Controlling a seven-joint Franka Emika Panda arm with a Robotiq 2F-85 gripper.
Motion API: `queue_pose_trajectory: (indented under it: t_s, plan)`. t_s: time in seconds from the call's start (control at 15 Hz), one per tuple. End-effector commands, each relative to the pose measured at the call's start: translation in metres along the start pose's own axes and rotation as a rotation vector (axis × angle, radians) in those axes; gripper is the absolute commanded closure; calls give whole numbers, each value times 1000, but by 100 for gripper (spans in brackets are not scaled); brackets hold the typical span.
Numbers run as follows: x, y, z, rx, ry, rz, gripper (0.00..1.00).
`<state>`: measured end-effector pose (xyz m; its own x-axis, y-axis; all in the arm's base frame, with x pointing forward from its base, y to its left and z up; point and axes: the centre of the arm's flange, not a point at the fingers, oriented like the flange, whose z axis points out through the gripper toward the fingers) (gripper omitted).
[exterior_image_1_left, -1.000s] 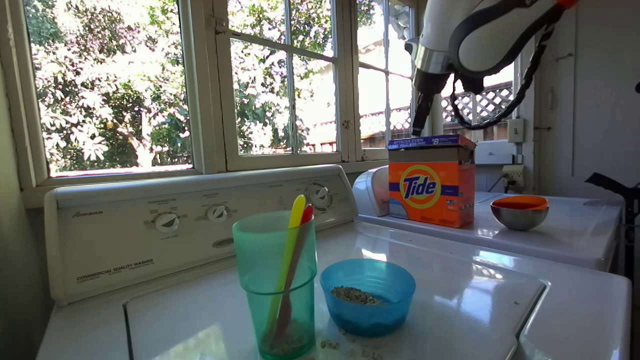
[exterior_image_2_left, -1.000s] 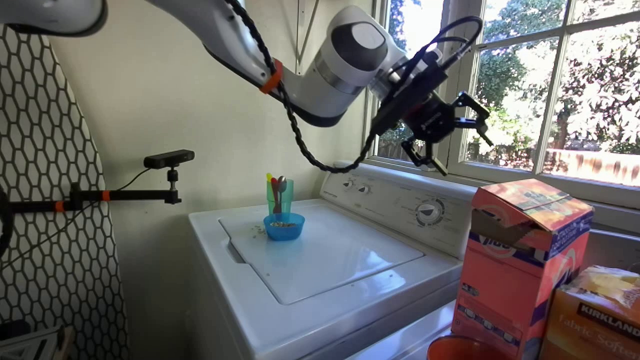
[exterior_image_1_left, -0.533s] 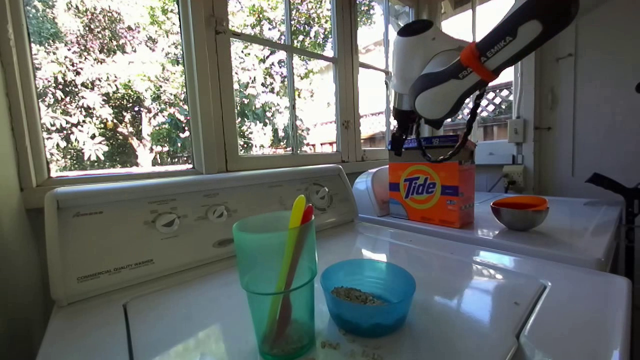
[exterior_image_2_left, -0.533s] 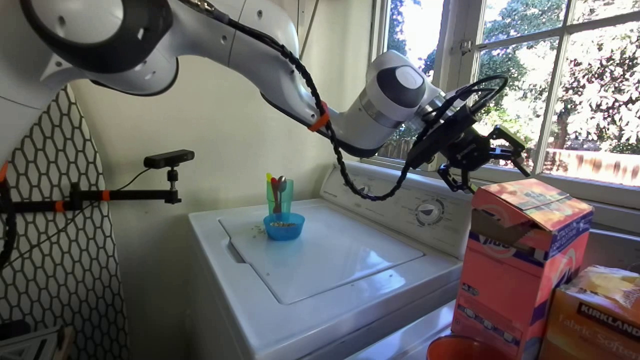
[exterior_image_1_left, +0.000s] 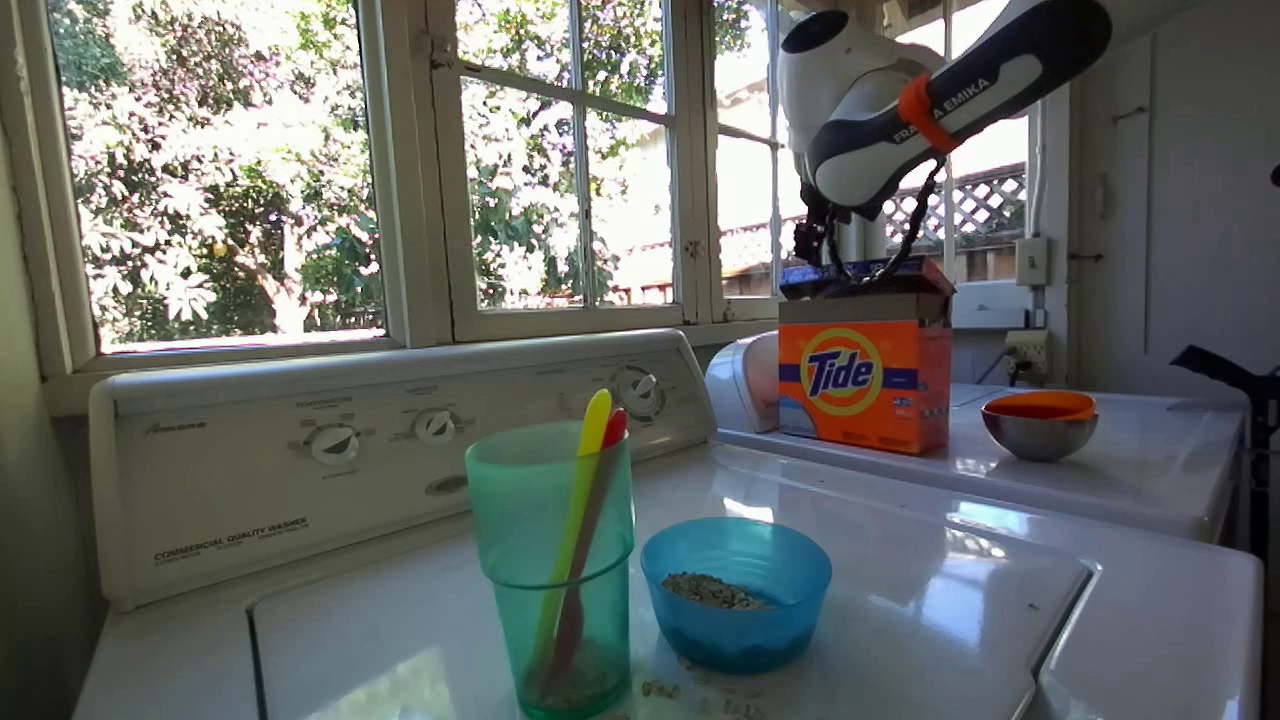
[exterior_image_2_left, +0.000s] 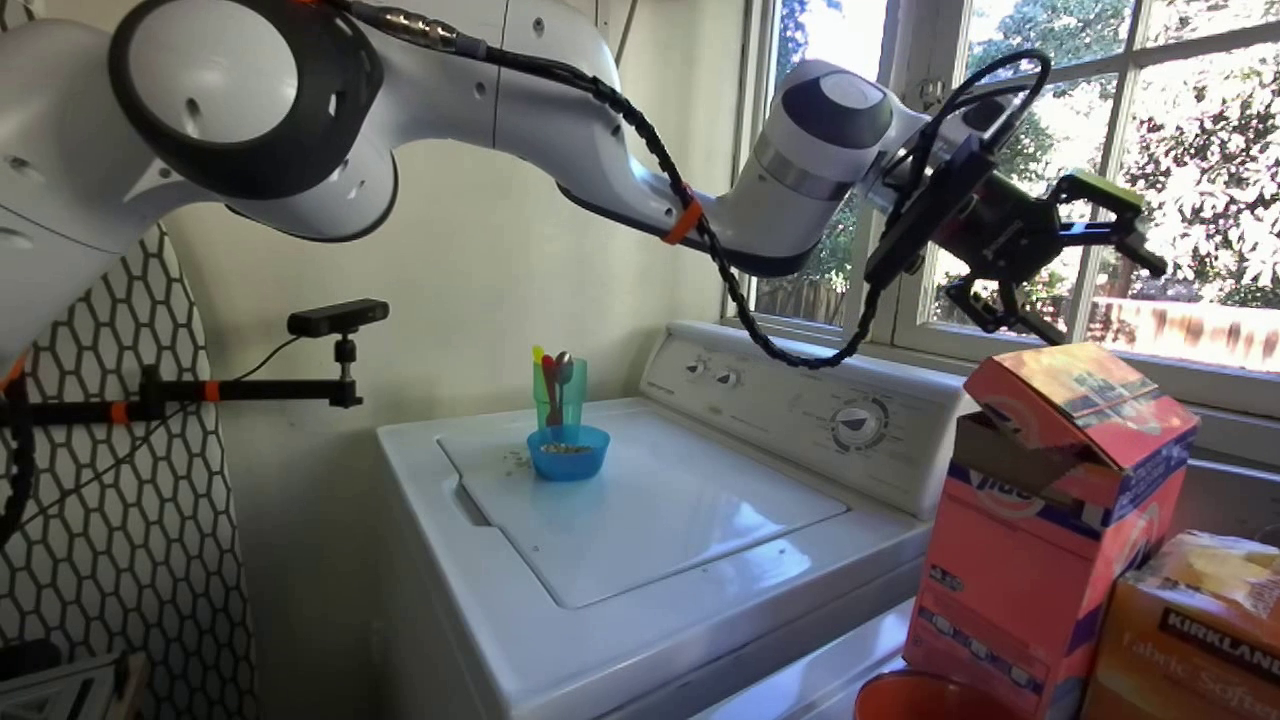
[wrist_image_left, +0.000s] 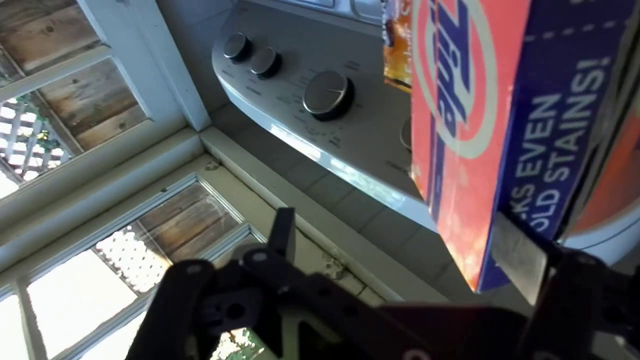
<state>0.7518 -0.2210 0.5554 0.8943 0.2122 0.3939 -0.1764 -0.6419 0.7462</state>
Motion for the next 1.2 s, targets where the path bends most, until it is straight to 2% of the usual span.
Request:
queue_pose_trajectory:
  t_s: [0.0, 0.13, 0.33, 0.4, 0.47, 0.87, 1.0, 1.13]
  plan:
    - [14, 15, 2, 1, -8, -7, 0]
    - [15, 17, -4, -17, -5, -12, 0]
    - [13, 30, 0, -87, -10, -20, 0]
    - [12, 36, 0, -81, -8, -6, 0]
    - [12, 38, -2, -60, -5, 0, 0]
    - [0, 17, -34, 261, 32, -36, 0]
    - [-7, 10, -31, 279, 1, -95, 0]
    - [-18, 7, -22, 251, -62, -119, 0]
